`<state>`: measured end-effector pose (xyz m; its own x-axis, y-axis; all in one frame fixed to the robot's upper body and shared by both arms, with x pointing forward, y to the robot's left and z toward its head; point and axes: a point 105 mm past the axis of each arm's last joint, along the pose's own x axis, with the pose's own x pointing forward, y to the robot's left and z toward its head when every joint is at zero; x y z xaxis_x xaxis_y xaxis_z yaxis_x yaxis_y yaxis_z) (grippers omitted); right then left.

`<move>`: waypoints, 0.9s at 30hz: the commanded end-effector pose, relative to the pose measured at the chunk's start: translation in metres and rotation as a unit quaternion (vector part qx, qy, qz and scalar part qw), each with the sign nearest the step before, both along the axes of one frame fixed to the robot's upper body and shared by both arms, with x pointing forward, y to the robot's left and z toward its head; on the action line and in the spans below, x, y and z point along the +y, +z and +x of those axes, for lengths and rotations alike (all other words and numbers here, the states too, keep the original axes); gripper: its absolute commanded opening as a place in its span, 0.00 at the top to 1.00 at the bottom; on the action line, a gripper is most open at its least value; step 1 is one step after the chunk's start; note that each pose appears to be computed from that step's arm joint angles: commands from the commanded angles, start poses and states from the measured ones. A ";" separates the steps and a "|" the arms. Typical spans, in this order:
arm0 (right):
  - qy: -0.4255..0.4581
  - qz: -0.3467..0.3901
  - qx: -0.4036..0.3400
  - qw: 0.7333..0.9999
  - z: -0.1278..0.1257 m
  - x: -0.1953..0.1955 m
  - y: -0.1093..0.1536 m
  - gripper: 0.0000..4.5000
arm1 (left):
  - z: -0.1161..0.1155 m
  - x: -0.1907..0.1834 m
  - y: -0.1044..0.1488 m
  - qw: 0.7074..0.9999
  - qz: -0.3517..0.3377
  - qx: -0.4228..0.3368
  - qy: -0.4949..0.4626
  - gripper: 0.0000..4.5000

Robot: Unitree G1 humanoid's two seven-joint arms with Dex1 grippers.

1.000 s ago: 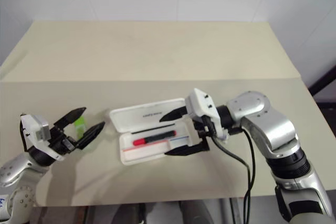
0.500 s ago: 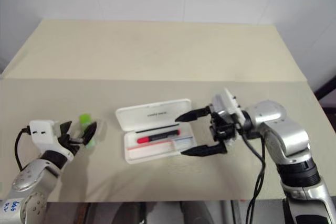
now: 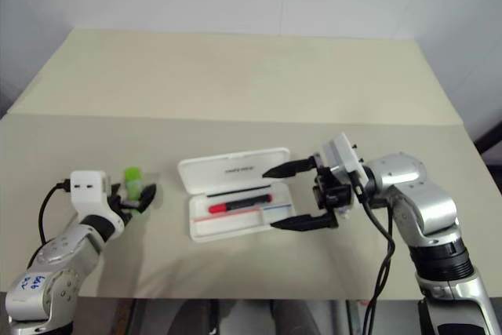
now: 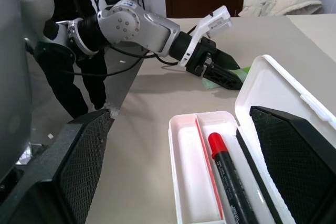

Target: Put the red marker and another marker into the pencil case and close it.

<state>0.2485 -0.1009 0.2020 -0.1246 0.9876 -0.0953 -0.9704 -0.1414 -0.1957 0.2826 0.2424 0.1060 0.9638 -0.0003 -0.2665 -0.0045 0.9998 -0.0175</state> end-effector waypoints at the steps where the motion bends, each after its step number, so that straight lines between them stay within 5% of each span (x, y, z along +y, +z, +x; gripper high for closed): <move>1: -0.002 0.005 -0.013 1.000 -0.001 -0.001 0.004 0.00 | -0.001 0.007 -0.012 0.999 0.006 0.031 0.015 0.14; 10: -0.015 0.008 -0.028 0.999 0.007 -0.005 0.006 0.00 | 0.004 0.007 -0.009 1.000 0.006 0.025 0.013 0.76; 17: -0.024 0.008 -0.034 0.999 0.012 -0.007 0.007 0.00 | 0.017 0.011 0.017 0.999 0.035 -0.034 -0.010 0.76; 21: -0.027 0.019 -0.033 0.999 0.013 -0.010 0.010 0.00 | 0.024 -0.005 0.066 0.980 0.004 -0.166 -0.113 0.76; 27: -0.037 0.015 -0.039 0.998 0.015 -0.009 0.009 0.00 | 0.027 -0.014 0.100 0.963 0.012 -0.178 -0.204 0.76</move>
